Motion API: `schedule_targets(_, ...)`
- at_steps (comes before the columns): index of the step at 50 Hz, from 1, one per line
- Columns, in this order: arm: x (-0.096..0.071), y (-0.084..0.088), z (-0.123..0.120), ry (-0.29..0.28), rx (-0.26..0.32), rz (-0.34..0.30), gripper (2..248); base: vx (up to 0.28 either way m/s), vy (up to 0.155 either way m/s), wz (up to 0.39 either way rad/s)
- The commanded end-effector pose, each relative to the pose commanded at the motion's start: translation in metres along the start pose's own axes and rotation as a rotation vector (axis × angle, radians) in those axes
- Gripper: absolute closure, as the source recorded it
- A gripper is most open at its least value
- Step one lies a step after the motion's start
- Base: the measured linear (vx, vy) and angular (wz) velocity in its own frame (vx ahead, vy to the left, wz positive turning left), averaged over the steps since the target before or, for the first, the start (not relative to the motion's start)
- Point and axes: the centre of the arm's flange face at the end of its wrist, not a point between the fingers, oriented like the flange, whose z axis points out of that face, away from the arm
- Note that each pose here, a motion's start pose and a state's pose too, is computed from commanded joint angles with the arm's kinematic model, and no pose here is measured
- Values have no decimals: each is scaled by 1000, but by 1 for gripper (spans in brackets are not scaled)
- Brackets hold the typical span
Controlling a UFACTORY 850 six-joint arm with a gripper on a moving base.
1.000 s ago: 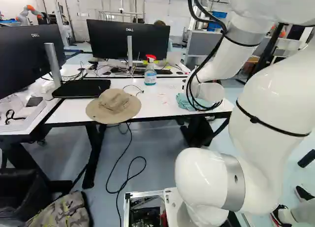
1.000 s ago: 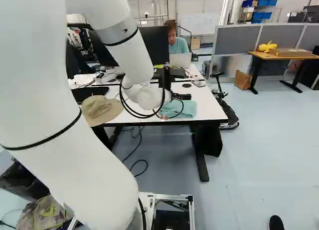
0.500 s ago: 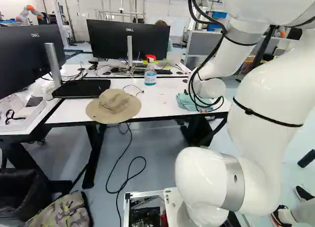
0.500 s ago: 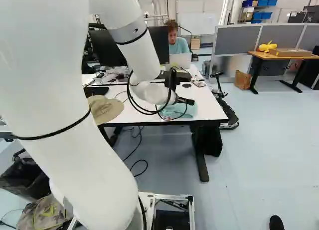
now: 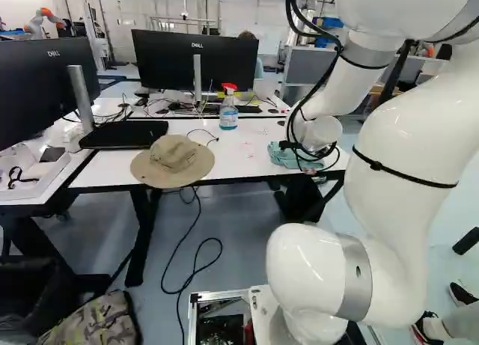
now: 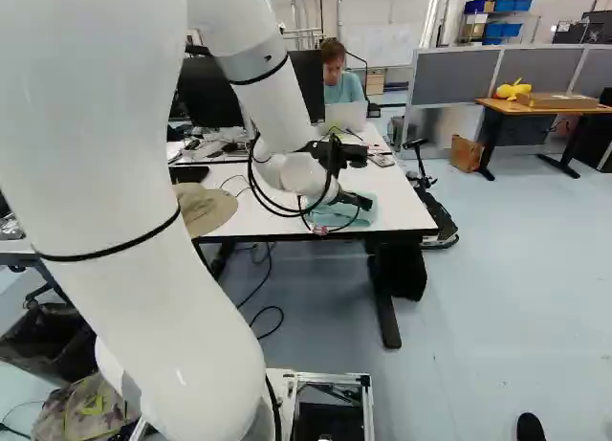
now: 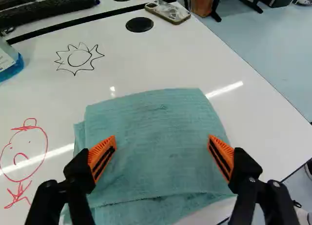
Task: Clean the table with the green towel
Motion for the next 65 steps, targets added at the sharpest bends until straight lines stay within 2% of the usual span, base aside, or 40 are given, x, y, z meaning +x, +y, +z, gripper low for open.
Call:
schedule_targets(20, 0, 0, 0, -7, 0, 0, 3, 0, 0, 0)
schedule_targets(21, 0, 0, 0, -7, 0, 0, 35, 0, 0, 0)
schedule_targets(25, 0, 0, 0, -7, 0, 0, 35, 0, 0, 0)
schedule_targets(26, 0, 0, 0, -7, 0, 0, 72, 0, 0, 0)
schedule_targets(30, 0, 0, 0, -7, 0, 0, 72, 0, 0, 0)
schedule_targets(31, 0, 0, 0, -7, 0, 0, 107, 0, 0, 0)
schedule_targets(35, 0, 0, 0, -7, 0, 0, 107, 0, 0, 0)
schedule_targets(36, 0, 0, 0, -7, 0, 0, 141, 0, 0, 0)
schedule_targets(41, 0, 0, 0, -7, 0, 0, 141, 0, 0, 0)
schedule_targets(42, 0, 0, 0, -7, 0, 0, 173, 0, 0, 0)
schedule_targets(46, 0, 0, 0, -7, 0, 0, 173, 0, 0, 0)
schedule_targets(47, 0, 0, 0, -7, 0, 0, 198, 0, 0, 0)
schedule_targets(65, 3, 0, -6, 9, 0, 0, 204, 0, 0, 0)
